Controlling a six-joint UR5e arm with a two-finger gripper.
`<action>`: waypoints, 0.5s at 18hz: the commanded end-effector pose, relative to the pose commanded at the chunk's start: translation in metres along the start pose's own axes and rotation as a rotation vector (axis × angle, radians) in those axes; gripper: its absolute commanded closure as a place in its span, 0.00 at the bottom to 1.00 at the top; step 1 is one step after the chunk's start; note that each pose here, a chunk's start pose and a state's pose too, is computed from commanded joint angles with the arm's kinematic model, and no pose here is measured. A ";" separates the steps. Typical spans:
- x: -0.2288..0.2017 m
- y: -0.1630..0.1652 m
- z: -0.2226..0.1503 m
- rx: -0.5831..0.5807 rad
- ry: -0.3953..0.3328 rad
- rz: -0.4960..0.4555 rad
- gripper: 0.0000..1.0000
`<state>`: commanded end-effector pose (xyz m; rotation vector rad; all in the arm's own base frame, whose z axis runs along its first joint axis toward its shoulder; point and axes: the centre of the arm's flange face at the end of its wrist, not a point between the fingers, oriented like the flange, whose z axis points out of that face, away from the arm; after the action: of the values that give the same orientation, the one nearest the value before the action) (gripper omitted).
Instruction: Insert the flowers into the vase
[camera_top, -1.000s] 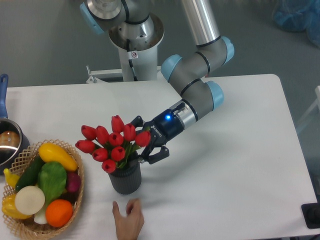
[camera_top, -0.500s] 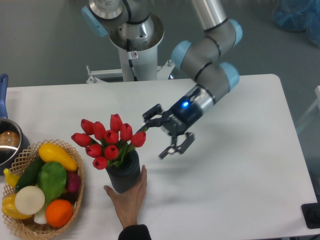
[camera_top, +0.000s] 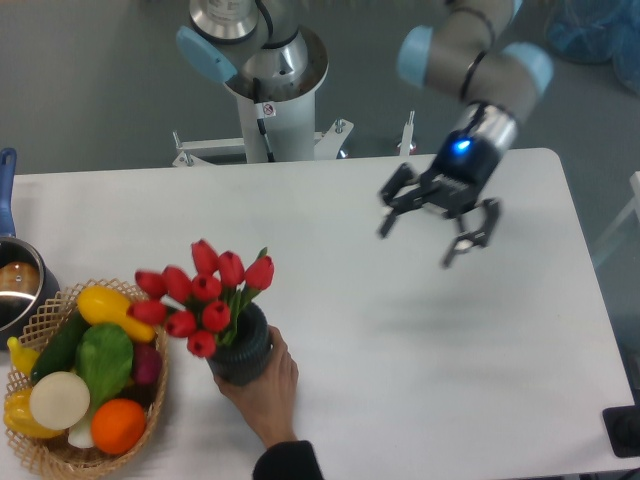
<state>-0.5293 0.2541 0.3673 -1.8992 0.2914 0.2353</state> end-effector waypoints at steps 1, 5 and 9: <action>-0.010 0.002 -0.017 -0.022 -0.031 0.006 0.00; -0.034 0.016 -0.071 -0.207 -0.111 0.018 0.00; -0.053 0.023 -0.131 -0.515 -0.176 0.031 0.00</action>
<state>-0.5842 0.1283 0.4070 -2.3619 0.1481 0.5363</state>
